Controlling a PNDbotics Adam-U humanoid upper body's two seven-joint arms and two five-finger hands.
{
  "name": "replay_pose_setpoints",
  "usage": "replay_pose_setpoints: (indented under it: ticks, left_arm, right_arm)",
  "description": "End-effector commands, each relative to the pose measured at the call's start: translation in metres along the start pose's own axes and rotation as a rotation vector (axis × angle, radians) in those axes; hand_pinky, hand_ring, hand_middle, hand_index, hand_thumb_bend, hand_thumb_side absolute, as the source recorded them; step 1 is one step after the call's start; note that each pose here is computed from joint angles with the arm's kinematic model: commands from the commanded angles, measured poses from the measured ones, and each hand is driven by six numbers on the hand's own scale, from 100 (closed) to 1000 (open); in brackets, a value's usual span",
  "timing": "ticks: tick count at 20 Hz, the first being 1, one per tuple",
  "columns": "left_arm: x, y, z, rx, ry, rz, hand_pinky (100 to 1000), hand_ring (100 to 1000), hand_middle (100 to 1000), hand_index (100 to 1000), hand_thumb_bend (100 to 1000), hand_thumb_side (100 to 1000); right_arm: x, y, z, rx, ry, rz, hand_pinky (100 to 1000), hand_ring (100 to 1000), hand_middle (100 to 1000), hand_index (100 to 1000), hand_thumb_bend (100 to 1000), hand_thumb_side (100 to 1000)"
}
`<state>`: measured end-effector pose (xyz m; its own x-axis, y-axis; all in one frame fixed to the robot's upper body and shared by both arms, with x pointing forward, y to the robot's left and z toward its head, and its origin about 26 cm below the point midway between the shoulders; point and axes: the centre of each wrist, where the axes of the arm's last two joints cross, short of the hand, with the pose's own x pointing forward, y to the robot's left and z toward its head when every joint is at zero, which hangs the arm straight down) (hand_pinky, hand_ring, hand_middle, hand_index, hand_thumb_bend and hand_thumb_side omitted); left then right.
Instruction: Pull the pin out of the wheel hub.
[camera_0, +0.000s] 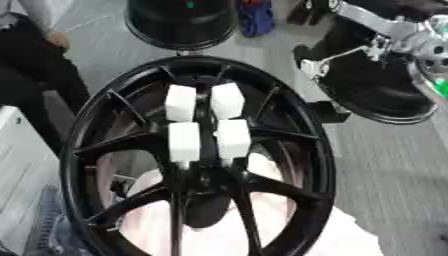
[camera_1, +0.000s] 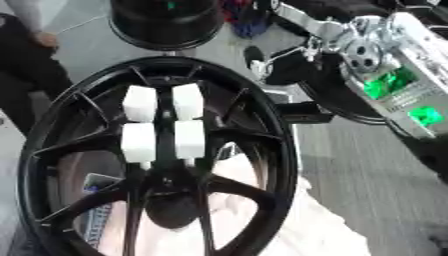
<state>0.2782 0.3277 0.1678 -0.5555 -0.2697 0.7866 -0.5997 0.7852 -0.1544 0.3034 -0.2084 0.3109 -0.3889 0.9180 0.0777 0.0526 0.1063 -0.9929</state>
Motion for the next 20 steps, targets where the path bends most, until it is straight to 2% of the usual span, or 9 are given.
replay_pose_setpoints:
  ticks: [1, 13, 16, 17, 20]
  left_arm:
    - [0.005, 0.002, -0.002, 0.011, -0.017, -0.013, 794, 590, 667, 787, 199, 368]
    - [0.001, 0.007, 0.002, 0.022, 0.008, -0.036, 794, 588, 666, 786, 196, 381]
    - [0.002, 0.007, 0.002, 0.025, 0.011, -0.035, 794, 588, 666, 786, 196, 383]
    - [0.002, 0.007, 0.002, 0.025, 0.011, -0.034, 795, 588, 666, 786, 196, 384]
    - [0.002, 0.007, 0.002, 0.029, 0.013, -0.034, 795, 588, 666, 786, 196, 387]
  right_arm:
    - [0.003, -0.003, 0.003, -0.009, 0.005, 0.016, 907, 804, 755, 820, 100, 218]
    - [0.013, 0.007, -0.002, 0.030, 0.034, -0.045, 888, 804, 757, 817, 100, 218]
    - [0.018, 0.007, -0.003, 0.041, 0.014, -0.054, 887, 808, 764, 821, 100, 221]
    - [0.019, 0.007, -0.004, 0.044, 0.005, -0.053, 890, 812, 768, 825, 100, 247]
    - [0.024, 0.006, -0.005, 0.057, -0.030, -0.039, 898, 824, 781, 835, 100, 232]
